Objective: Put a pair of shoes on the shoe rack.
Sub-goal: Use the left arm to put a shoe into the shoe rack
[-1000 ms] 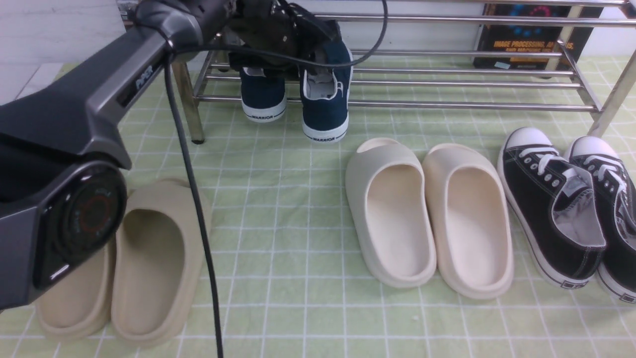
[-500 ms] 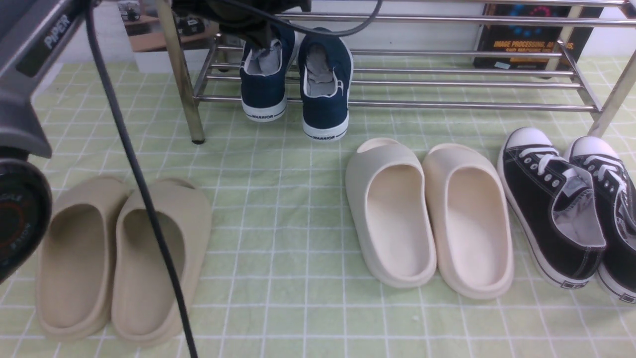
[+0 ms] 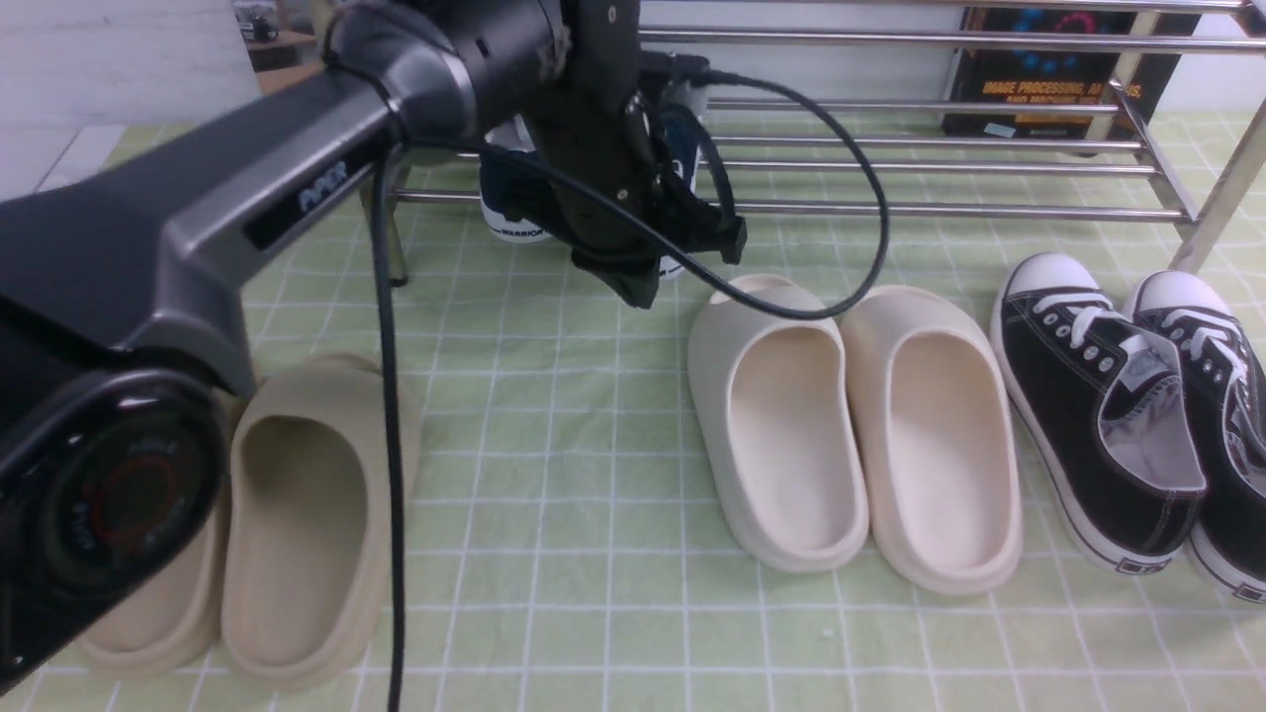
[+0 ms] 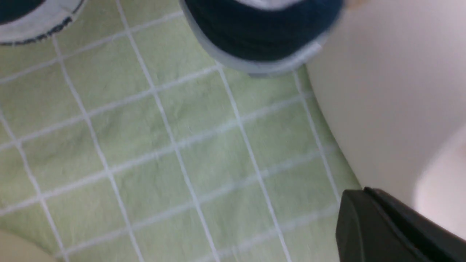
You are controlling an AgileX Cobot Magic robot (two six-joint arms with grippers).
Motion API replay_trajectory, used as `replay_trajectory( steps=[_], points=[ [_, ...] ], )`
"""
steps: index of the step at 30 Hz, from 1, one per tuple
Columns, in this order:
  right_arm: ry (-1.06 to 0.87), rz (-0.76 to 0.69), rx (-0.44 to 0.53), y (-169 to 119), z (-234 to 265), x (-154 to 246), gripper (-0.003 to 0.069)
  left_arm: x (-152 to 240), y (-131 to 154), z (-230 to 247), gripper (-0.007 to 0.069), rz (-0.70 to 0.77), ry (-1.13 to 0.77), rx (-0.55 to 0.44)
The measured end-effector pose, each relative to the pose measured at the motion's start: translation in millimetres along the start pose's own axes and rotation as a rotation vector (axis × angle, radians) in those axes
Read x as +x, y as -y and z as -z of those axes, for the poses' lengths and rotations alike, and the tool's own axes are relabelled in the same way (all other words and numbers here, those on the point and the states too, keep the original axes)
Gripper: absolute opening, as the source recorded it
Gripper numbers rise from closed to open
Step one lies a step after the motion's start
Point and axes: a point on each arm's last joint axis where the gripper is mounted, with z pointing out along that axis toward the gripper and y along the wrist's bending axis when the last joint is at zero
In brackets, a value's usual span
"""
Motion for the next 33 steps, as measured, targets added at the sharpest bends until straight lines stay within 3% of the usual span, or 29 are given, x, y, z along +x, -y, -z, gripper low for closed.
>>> replay_trajectory(
  steps=[6,15,33],
  points=[
    [0.0,0.0,0.0,0.0,0.0,0.0,0.0239,-15.2,-15.1,-17.4,-0.0013,0.091,0.151,-0.054],
    [0.0,0.0,0.0,0.0,0.0,0.0,0.0239,-28.5,-33.9,-17.3,-0.0013,0.229,0.272,-0.022],
    [0.0,0.0,0.0,0.0,0.0,0.0,0.0239,-34.5,-41.0,-12.1,-0.0013,0.218,0.332,-0.037]
  ],
)
